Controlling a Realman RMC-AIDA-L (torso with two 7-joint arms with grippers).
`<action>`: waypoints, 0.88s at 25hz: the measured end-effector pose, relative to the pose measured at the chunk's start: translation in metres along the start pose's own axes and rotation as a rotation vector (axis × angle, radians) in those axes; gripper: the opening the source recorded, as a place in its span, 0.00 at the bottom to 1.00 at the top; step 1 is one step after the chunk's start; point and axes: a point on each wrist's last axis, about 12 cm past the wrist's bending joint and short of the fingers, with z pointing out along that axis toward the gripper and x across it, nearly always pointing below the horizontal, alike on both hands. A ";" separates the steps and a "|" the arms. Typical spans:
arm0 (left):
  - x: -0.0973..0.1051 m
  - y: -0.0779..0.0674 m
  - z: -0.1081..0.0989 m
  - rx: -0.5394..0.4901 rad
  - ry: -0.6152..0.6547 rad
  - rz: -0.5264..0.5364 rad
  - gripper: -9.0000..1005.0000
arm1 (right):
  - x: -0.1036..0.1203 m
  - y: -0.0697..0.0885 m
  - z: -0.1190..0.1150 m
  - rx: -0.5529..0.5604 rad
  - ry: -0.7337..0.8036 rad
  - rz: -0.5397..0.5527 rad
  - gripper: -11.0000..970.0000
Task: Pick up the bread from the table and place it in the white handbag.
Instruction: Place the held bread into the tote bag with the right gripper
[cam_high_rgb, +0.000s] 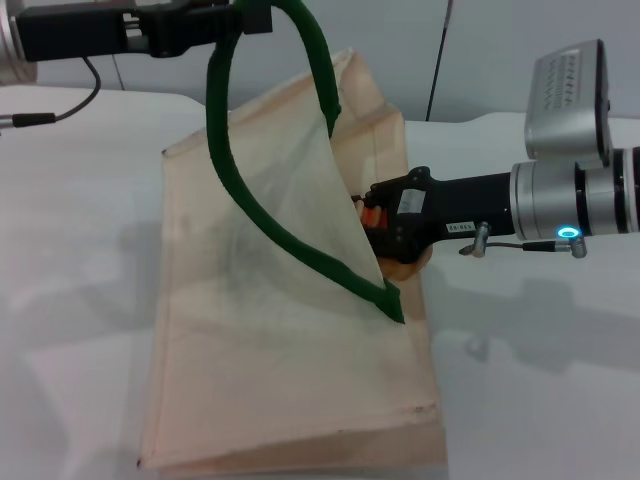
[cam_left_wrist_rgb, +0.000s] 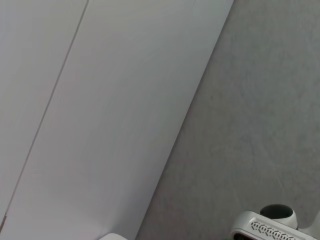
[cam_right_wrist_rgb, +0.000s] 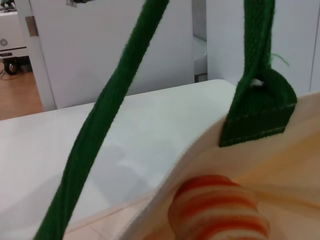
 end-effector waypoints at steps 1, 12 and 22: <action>0.000 0.000 0.000 0.000 0.000 0.000 0.18 | 0.000 0.000 0.000 0.000 0.000 0.000 0.40; 0.000 0.000 0.000 0.000 -0.003 0.000 0.18 | 0.002 -0.002 -0.002 0.017 -0.002 0.008 0.65; 0.002 0.000 -0.002 -0.005 -0.004 -0.005 0.19 | 0.013 -0.008 -0.012 0.090 0.006 0.056 0.92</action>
